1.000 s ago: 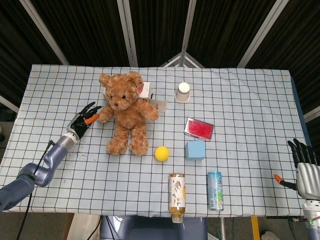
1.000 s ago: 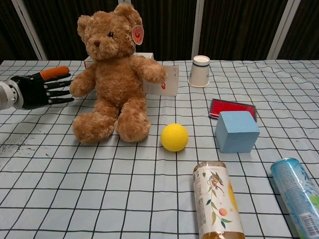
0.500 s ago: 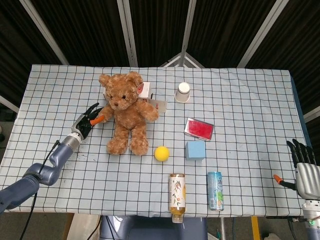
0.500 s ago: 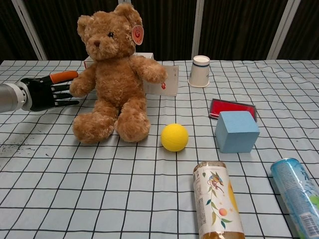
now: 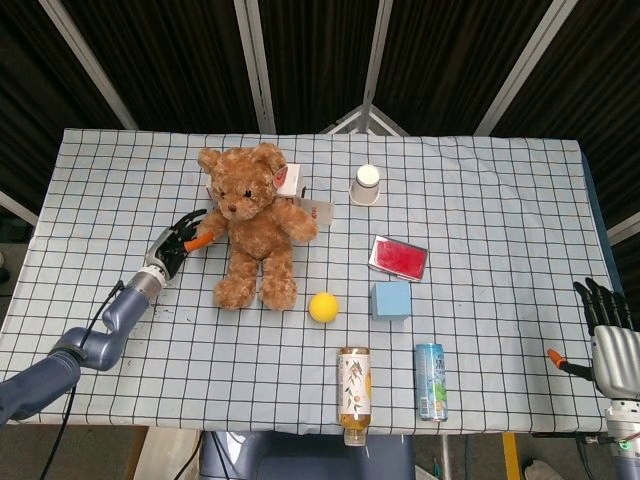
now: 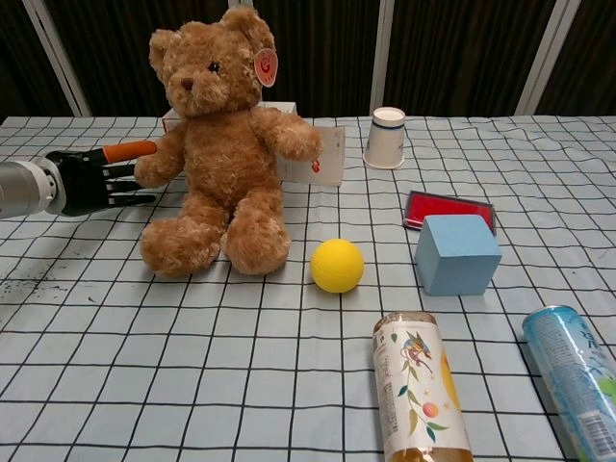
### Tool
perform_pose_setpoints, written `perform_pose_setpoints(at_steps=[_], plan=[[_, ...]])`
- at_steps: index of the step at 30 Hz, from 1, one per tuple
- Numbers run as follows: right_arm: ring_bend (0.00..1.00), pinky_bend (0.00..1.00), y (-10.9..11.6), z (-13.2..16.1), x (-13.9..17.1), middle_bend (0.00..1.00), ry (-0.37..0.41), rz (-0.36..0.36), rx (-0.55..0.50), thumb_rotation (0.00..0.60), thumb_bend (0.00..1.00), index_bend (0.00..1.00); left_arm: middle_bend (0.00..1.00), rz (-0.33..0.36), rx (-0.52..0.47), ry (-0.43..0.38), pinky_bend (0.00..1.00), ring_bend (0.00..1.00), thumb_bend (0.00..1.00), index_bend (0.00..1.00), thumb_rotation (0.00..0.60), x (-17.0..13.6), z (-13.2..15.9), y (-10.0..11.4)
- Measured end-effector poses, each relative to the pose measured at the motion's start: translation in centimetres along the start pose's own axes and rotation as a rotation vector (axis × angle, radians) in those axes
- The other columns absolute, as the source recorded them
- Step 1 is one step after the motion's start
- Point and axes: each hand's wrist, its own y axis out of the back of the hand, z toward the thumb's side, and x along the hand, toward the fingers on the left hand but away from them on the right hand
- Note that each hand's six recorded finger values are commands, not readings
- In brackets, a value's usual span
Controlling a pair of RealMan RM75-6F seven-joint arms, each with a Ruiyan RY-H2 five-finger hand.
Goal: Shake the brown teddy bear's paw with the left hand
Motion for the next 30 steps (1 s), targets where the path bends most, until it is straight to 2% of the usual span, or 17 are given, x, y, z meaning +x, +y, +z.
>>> perform_pose_setpoints(at_steps=[15,25,30], plan=[[0.0,0.0,-0.08,-0.04,-0.01,0.02,-0.003,0.008,-0.001,0.6,0.13,0.05,0.3,0.021,0.042,0.011,0.0,0.0,0.56,0.22,0.6,0.47,-0.48,-0.28],[0.0,0.0,0.01,-0.03,0.06,0.02,-0.006,0.007,-0.004,0.6,0.13,0.05,0.3,0.033,0.075,0.03,0.0,0.0,0.58,0.22,0.6,0.67,-0.75,-0.51],[0.0,0.0,0.08,-0.05,0.1,0.02,-0.007,0.006,-0.005,0.6,0.13,0.05,0.35,0.039,0.091,0.041,0.0,0.01,0.59,0.25,0.6,0.89,-1.01,-0.65]])
